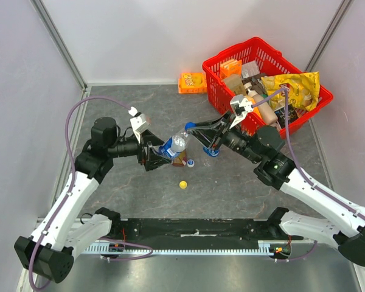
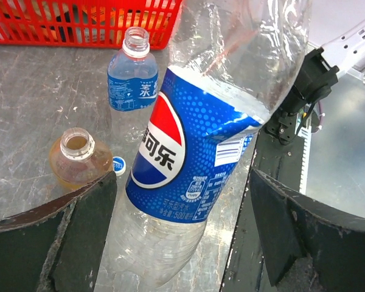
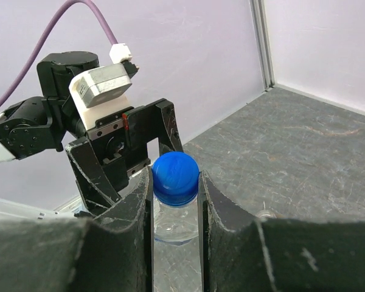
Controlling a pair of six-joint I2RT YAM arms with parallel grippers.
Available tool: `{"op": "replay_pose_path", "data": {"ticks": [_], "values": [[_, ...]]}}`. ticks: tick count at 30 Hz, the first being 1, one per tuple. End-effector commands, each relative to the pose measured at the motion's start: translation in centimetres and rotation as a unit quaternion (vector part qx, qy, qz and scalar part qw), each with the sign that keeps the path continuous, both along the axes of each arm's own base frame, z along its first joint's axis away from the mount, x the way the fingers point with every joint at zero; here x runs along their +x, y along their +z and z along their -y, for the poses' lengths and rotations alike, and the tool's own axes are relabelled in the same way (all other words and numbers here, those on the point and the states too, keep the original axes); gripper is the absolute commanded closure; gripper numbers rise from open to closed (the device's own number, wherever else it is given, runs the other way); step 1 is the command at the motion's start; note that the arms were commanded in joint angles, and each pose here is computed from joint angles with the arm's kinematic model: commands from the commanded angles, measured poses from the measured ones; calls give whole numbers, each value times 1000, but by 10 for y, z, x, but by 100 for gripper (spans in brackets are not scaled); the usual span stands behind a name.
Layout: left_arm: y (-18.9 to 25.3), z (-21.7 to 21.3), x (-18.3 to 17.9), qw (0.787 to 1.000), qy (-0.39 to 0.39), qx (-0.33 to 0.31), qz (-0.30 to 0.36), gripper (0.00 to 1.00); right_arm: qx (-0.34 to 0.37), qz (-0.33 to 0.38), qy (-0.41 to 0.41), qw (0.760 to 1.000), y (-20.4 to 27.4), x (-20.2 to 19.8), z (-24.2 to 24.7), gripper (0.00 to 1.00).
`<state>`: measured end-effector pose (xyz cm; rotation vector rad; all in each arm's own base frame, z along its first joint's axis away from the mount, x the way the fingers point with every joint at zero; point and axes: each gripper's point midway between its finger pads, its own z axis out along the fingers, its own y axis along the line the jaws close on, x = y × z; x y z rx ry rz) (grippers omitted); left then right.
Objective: Unscrew the bottle caps
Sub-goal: Unscrew the bottle cap from the plastic bottle.
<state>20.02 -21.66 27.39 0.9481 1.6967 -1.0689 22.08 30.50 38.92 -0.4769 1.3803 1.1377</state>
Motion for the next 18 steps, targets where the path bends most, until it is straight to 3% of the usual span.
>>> {"op": "replay_pose_path", "data": {"ticks": [1, 13, 18], "values": [[7, -1, -11, 998, -30, -2, 59, 5, 29, 31, 17, 999, 38, -12, 6, 100], [-10, 2, -3, 999, -17, 23, 41, 5, 49, 31, 58, 997, 49, -25, 1, 100], [-16, 9, -9, 998, -35, 33, 29, 15, 48, 31, 54, 997, 47, -21, 0, 100]]}}
